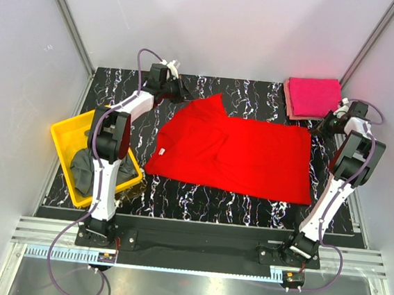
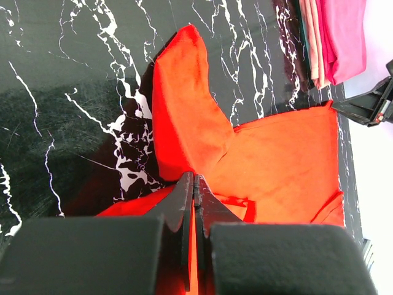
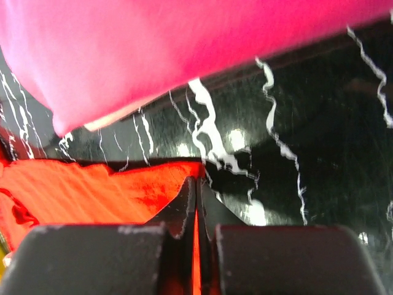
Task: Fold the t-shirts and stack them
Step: Fold the tshirt
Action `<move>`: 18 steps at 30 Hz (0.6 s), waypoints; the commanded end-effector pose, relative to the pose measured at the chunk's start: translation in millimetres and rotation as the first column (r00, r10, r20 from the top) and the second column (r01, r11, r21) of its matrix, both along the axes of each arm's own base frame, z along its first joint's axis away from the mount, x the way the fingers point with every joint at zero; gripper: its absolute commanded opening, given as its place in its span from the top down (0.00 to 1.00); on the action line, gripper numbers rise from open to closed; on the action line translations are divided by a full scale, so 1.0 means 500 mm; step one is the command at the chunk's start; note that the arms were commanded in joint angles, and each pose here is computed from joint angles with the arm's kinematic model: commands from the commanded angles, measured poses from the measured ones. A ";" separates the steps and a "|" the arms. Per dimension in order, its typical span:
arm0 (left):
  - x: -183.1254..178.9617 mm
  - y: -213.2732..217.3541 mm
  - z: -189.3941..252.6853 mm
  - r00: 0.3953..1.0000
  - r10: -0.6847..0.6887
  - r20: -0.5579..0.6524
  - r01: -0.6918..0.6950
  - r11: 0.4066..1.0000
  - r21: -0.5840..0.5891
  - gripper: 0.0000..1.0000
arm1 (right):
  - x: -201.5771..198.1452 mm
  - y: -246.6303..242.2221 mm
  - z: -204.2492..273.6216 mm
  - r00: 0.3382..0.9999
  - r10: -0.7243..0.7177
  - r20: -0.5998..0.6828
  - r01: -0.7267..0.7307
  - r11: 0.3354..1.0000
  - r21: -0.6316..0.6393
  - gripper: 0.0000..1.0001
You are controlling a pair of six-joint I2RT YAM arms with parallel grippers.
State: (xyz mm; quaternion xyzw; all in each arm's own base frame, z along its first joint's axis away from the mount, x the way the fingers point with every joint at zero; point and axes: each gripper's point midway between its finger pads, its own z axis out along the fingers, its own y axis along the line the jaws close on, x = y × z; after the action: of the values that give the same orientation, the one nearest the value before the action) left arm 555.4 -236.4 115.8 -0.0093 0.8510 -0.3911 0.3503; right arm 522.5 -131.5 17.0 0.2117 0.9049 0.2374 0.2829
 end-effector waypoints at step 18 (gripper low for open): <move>-0.074 0.070 0.114 0.989 0.054 0.138 -0.073 0.988 0.134 1.00 | -0.065 -0.064 0.203 0.885 -0.247 0.395 0.354 0.908 -0.225 1.00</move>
State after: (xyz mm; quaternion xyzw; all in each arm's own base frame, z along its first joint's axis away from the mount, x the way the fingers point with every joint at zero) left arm 519.5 -210.5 144.6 0.0020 0.8643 -0.3344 0.3757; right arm 480.4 -142.7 87.1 0.2425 0.8519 0.1298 0.4456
